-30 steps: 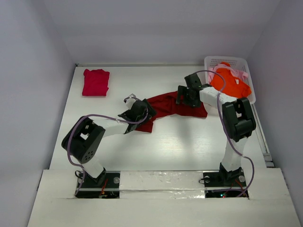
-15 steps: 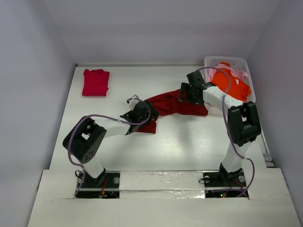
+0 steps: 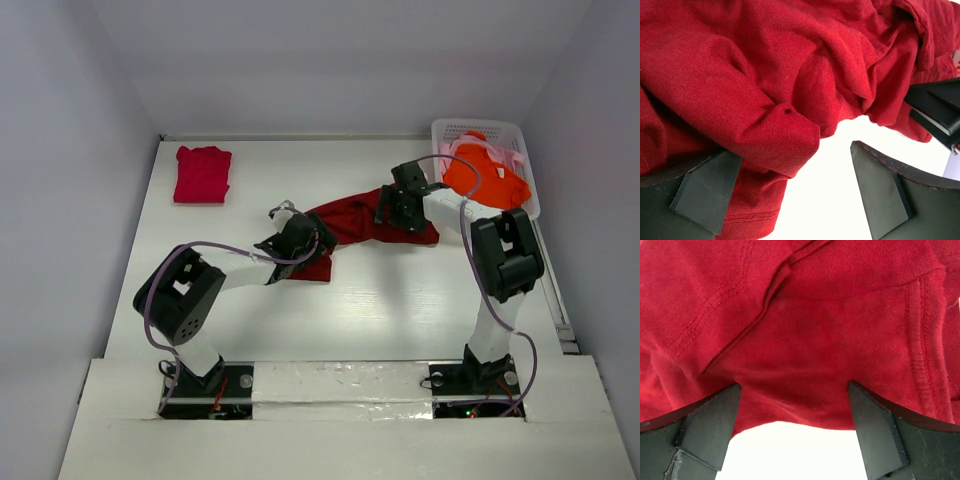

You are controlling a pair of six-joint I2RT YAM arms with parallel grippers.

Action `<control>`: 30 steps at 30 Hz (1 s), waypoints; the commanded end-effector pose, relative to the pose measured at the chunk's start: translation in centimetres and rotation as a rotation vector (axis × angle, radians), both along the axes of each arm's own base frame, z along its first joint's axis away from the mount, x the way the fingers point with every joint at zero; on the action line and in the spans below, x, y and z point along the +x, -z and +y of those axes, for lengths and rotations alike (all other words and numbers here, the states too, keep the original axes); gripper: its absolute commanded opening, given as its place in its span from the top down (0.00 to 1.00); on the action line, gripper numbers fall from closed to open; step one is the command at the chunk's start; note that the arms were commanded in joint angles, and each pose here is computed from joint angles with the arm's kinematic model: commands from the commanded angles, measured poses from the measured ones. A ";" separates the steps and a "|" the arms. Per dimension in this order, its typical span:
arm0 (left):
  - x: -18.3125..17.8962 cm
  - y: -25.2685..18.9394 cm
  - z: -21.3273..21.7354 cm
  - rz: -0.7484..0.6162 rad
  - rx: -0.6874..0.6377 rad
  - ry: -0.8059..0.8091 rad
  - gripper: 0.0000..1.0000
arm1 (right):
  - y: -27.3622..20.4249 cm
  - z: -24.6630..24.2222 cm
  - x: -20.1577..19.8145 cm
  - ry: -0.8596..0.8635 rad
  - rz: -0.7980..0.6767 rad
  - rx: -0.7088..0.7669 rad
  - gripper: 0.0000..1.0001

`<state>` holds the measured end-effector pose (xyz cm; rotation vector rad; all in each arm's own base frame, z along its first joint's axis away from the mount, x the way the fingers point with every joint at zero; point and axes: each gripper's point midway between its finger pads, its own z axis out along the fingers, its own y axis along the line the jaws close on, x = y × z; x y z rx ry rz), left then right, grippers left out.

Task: Fold and stack the t-shirts
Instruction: Fold the tshirt

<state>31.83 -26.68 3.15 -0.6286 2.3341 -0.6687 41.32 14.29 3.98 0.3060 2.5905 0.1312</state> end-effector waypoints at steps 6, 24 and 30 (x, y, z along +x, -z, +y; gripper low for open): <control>-11.2 9.8 5.1 0.448 0.249 0.095 0.06 | 0.1 2.4 2.6 -0.036 -0.092 0.107 0.07; -13.8 9.0 4.1 0.436 0.261 0.162 0.06 | -2.8 3.2 5.5 -0.072 -0.162 0.099 0.07; -15.2 8.5 3.8 0.427 0.270 0.201 0.06 | -3.2 3.3 6.2 -0.068 -0.178 0.100 0.07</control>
